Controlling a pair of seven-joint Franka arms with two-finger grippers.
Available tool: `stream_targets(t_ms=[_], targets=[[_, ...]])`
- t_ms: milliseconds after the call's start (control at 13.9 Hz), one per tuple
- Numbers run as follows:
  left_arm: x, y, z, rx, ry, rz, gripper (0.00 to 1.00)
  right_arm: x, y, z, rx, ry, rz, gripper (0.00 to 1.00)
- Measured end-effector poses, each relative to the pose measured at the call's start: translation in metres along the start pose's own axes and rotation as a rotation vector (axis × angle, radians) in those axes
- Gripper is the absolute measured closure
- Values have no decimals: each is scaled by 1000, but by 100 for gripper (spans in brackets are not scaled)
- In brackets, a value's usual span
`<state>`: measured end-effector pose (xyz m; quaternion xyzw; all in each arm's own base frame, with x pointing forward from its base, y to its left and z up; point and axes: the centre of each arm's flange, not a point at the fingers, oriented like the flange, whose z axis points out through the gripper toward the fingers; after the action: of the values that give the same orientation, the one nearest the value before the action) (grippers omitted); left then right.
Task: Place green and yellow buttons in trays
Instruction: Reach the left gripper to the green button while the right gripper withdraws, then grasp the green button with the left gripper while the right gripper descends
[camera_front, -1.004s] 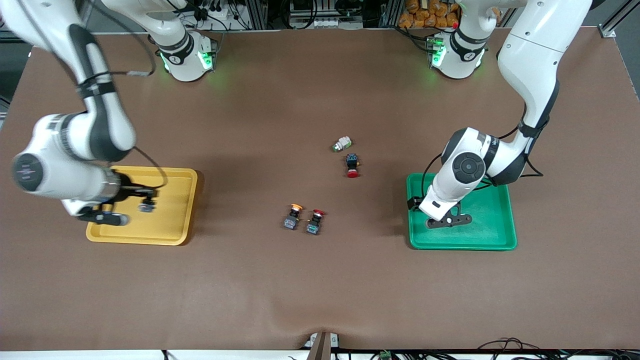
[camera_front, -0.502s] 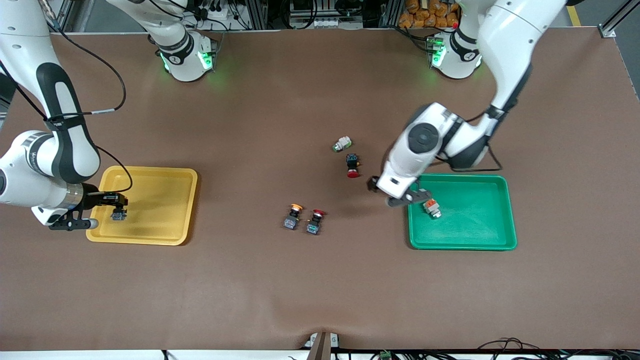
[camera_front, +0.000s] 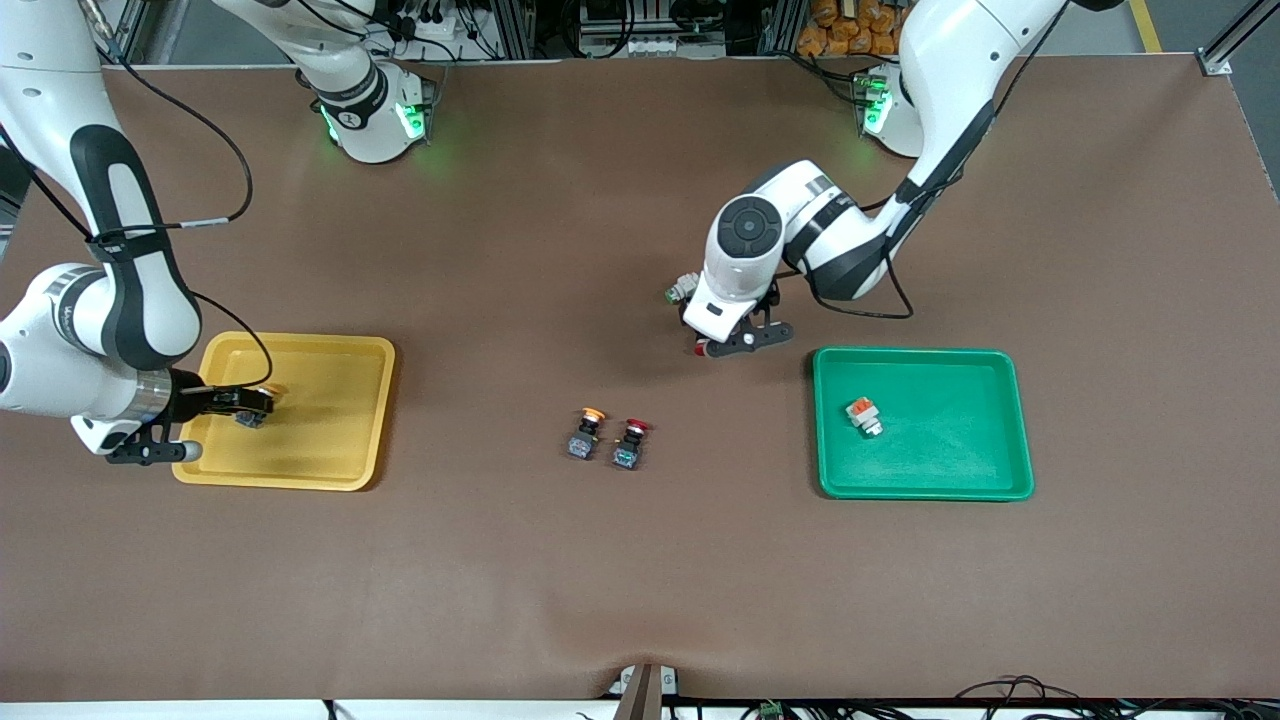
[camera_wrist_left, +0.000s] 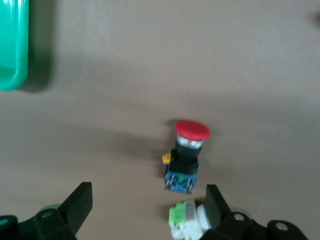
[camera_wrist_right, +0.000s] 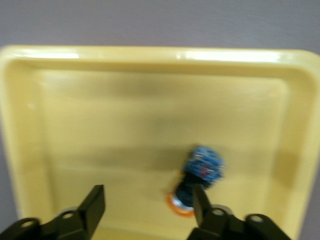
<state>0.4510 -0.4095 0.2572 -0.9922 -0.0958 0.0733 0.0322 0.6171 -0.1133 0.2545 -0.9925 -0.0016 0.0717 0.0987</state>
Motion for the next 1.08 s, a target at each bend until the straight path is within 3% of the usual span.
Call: stream_targets(t_ms=[72, 430, 789, 1076], targets=[[-9, 4, 0, 16, -13, 26, 0, 3, -9, -6, 22, -5, -5, 1], [-82, 45, 13, 51, -28, 127, 0, 15, -48, -44, 94, -23, 9, 0], [-78, 58, 41, -34, -44, 38, 0, 28, -158, -59, 72, -15, 123, 0], [-72, 57, 65, -28, -52, -5, 0, 26, -268, -74, 61, 14, 211, 0]])
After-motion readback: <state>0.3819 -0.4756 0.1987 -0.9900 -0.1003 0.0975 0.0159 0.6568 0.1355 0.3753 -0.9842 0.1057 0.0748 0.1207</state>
